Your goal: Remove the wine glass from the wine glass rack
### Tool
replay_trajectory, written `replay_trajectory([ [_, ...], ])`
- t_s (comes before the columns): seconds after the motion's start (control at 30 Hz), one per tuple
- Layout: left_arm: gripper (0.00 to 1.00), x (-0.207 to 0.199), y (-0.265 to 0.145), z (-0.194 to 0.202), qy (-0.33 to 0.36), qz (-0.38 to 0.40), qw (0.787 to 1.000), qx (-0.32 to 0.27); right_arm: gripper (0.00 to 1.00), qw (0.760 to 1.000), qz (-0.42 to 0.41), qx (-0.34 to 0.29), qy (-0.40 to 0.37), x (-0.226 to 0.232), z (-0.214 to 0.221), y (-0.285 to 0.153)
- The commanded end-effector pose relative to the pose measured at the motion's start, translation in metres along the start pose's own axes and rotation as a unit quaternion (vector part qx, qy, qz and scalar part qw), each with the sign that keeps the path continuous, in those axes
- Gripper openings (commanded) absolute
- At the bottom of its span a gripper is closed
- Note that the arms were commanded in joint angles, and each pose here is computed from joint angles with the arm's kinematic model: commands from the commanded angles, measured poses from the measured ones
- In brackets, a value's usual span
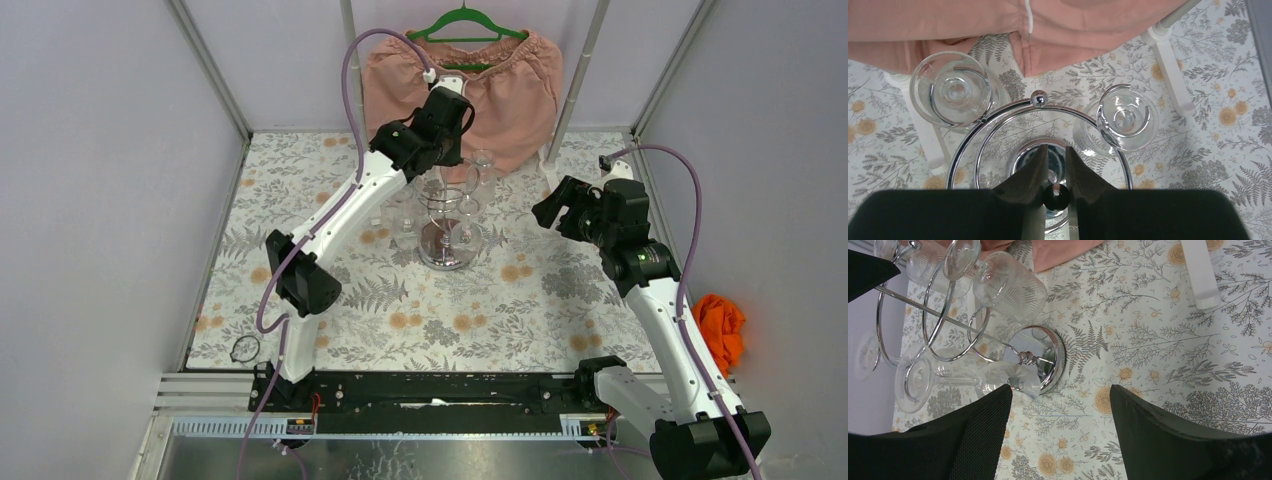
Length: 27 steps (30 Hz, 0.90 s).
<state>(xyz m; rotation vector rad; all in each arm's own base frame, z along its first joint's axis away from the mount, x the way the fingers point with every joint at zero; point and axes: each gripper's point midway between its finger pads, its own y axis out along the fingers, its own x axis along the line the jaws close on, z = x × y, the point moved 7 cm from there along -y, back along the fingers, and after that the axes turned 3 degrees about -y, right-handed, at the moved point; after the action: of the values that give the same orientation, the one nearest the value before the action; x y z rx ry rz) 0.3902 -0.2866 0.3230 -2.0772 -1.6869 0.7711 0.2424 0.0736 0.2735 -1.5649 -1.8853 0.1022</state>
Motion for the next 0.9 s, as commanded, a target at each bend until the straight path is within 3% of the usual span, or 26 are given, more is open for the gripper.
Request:
replay_trajectory([
  [0.0, 0.00, -0.013, -0.015, -0.043, -0.040, 0.057, 0.993, -0.099, 0.80, 1.000, -0.002, -0.019, -0.006, 0.004, -0.008, 0.000],
  [0.53, 0.00, -0.015, -0.054, -0.026, -0.062, 0.103, 0.988, -0.095, 0.80, 1.000, -0.018, -0.009, 0.000, 0.007, -0.007, 0.005],
  [0.87, 0.00, -0.014, -0.044, -0.001, -0.059, 0.094, 0.992, -0.058, 0.80, 1.000, -0.027, -0.005, 0.006, 0.009, -0.006, 0.002],
])
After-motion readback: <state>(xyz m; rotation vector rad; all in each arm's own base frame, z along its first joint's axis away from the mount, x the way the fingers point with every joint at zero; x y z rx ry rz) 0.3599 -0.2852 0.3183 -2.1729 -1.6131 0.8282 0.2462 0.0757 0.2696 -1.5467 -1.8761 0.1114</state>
